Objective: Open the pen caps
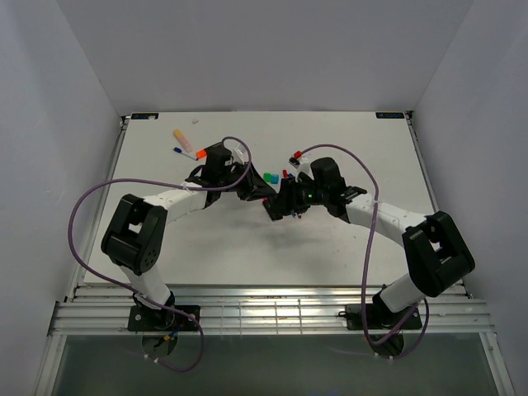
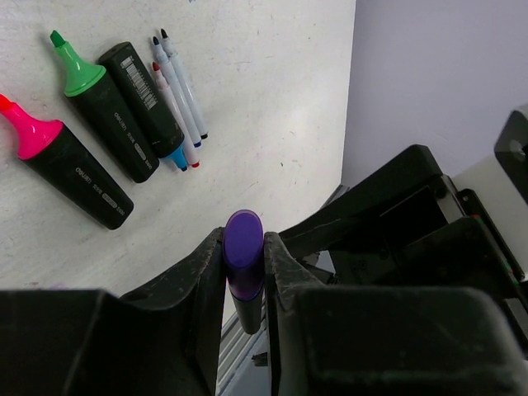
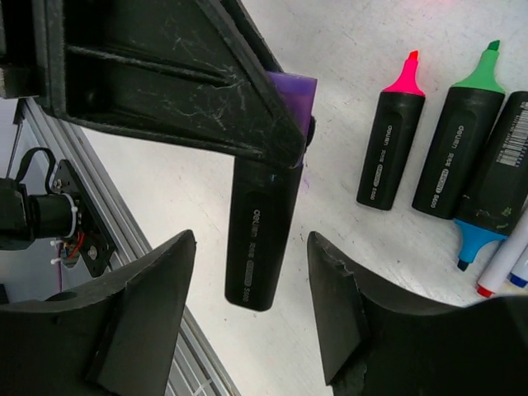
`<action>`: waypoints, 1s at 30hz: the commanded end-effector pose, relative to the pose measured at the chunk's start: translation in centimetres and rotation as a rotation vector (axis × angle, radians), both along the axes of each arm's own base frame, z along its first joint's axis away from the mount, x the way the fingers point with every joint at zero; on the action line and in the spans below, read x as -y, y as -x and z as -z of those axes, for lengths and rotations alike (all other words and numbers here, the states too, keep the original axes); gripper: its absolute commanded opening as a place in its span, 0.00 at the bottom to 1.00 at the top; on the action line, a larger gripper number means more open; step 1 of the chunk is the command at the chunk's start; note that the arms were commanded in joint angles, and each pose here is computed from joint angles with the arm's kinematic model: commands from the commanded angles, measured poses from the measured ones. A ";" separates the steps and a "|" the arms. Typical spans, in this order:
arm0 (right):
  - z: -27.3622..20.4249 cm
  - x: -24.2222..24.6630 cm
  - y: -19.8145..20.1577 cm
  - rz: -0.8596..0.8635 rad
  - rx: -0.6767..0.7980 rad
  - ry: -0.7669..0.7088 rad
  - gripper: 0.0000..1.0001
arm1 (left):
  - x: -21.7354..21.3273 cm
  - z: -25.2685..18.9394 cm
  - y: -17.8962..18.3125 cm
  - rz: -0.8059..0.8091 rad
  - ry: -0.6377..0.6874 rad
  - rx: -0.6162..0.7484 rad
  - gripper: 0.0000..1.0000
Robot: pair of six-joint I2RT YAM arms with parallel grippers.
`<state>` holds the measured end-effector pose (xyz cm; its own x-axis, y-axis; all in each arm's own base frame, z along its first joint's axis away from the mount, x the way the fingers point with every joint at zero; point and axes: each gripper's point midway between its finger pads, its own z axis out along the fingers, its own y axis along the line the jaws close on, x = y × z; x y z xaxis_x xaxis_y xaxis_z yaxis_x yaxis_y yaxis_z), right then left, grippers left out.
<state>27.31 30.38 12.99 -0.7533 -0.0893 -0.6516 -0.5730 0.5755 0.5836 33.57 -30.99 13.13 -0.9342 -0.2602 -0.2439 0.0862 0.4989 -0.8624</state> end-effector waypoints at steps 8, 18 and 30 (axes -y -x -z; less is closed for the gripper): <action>-0.6 -2.5 -0.4 -0.141 -0.009 -0.118 0.35 | 0.6 -4.3 0.6 0.040 0.072 0.068 0.00; 1.0 1.2 -4.8 0.186 0.381 0.470 0.08 | -0.7 1.0 -1.7 -0.057 -0.183 -0.151 0.00; 1.0 -1.2 -1.7 0.103 0.477 0.459 0.08 | -2.3 1.6 -3.9 -0.096 -0.221 -0.115 0.00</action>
